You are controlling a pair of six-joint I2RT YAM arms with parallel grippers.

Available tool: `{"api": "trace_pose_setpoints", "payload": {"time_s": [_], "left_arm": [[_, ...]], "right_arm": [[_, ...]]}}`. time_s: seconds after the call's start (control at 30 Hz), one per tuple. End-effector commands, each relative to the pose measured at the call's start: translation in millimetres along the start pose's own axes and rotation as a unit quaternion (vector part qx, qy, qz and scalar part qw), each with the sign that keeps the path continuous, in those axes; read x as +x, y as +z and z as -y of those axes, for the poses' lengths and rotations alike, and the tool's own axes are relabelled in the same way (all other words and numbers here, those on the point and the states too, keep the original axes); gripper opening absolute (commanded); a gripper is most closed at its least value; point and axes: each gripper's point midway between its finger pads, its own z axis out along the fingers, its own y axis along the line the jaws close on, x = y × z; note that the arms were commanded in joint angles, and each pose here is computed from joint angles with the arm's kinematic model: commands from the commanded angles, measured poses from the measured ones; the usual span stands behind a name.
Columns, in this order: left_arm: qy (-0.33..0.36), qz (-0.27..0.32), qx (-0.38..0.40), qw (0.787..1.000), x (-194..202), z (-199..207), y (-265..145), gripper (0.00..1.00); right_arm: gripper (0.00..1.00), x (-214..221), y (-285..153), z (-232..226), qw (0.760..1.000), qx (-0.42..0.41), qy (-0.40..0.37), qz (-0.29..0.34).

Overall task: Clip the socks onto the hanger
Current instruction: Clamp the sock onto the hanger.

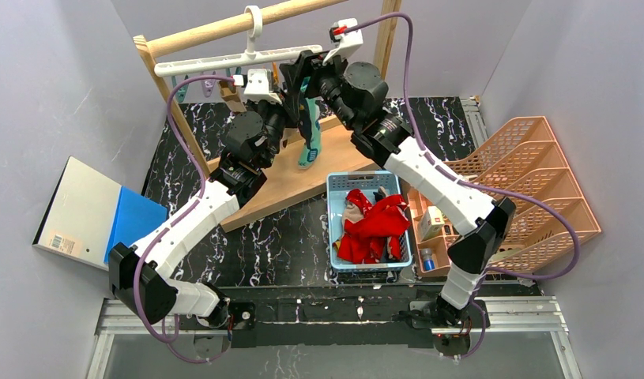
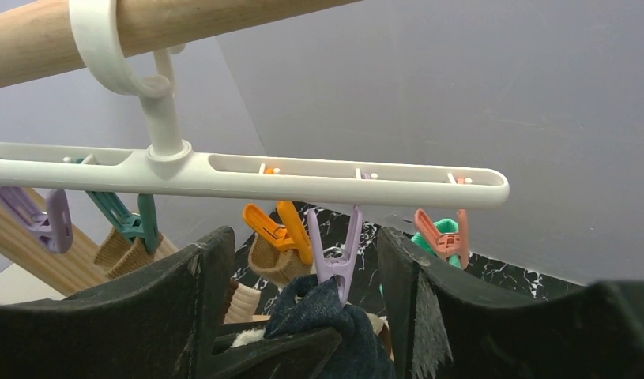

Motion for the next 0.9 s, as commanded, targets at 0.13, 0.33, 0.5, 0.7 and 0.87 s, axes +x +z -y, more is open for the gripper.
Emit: {"api": "trace_pose_setpoints", "payload": {"time_s": [0.13, 0.33, 0.5, 0.7, 0.87], "left_arm": [[-0.005, 0.044, 0.009, 0.999, -37, 6, -2, 0.00], [0.007, 0.032, 0.007, 0.999, -28, 2, -4, 0.08], [0.016, 0.020, 0.001, 1.000, -18, -3, -8, 0.28], [0.021, 0.009, 0.006, 1.000, -15, -4, -15, 0.45], [0.038, -0.003, 0.001, 0.999, -19, -11, -31, 0.60]], "right_arm": [[0.76, -59, -37, -11, 0.998, -0.026, 0.019, 0.047], [0.78, -58, -61, -4, 0.999, -0.022, 0.013, 0.040], [0.78, -53, -80, 4, 0.999, -0.016, 0.008, 0.034], [0.78, -46, -94, 9, 1.000, -0.012, 0.009, 0.022], [0.78, -45, -101, 12, 1.000, -0.007, 0.011, 0.015]]}}
